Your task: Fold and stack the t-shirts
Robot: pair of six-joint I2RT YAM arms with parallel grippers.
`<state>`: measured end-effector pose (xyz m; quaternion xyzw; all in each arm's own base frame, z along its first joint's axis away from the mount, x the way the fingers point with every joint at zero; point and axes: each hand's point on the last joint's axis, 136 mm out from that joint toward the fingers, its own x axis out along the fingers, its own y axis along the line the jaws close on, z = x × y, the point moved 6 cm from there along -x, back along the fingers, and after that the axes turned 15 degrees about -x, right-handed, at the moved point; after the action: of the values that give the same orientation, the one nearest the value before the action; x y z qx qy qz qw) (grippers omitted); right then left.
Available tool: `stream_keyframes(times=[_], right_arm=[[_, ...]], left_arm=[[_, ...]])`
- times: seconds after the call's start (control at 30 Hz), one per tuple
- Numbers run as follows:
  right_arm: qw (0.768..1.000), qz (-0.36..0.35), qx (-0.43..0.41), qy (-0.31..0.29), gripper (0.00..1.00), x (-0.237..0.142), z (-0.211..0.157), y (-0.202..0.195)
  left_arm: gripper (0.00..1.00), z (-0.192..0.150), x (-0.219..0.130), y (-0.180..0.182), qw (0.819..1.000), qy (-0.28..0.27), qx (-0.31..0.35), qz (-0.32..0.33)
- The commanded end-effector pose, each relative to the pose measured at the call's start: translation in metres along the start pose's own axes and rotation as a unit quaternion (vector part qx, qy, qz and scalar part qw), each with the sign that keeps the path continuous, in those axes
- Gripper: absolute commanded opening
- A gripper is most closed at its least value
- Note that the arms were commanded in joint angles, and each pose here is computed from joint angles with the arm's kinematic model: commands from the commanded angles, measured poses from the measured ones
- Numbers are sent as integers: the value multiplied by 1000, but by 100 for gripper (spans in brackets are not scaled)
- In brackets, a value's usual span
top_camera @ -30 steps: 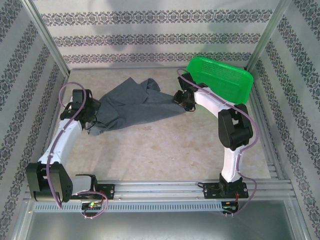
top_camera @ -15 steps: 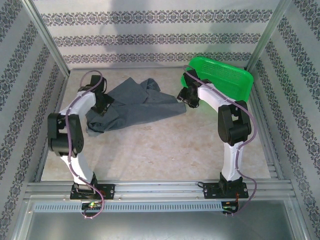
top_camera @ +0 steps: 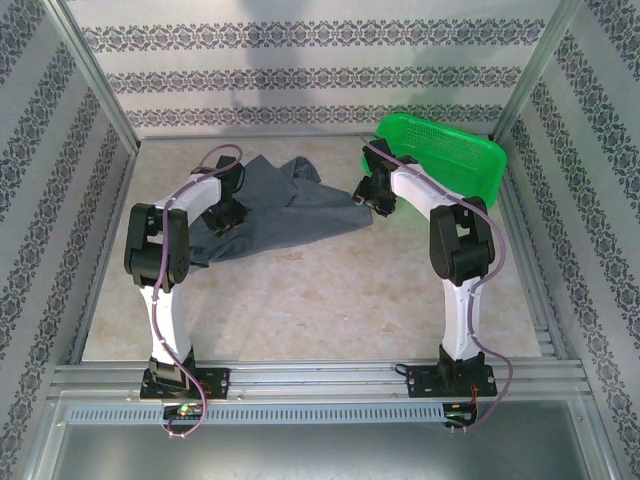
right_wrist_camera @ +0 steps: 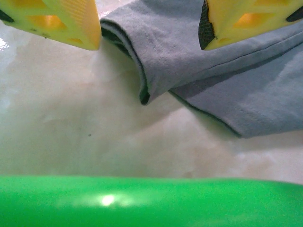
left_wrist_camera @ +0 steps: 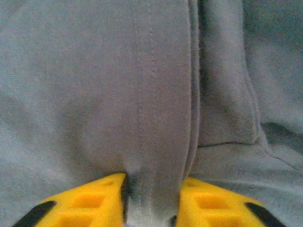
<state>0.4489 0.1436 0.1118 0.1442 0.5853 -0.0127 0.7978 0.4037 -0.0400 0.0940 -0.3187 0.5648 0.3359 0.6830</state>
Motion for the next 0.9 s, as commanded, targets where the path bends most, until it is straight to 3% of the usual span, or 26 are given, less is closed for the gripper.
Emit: stream_keyframes(times=[0.0,0.07,0.23,0.37,0.67,0.87], right_arm=[[999,-18,32,6,58,8,3,-7],[998,-22,54,0,59,12,5,-10],[996,-17,82,-26,55,18,23,-6],[993,-39,90,-65,51,7,46,-6],[975,-49,177,-126,41,-8,102,-62],[985,-4,126,-115,40,-23,103,-31]], left_arm=[[12,0,-7,17,999,-17,26,33],[0,2,-20,20,999,-31,24,20],[0,3,-57,33,998,-64,5,-15],[0,0,-63,37,997,-63,-7,-35],[0,-5,-69,44,996,-66,-1,-58],[0,-9,-66,38,994,-53,10,-91]])
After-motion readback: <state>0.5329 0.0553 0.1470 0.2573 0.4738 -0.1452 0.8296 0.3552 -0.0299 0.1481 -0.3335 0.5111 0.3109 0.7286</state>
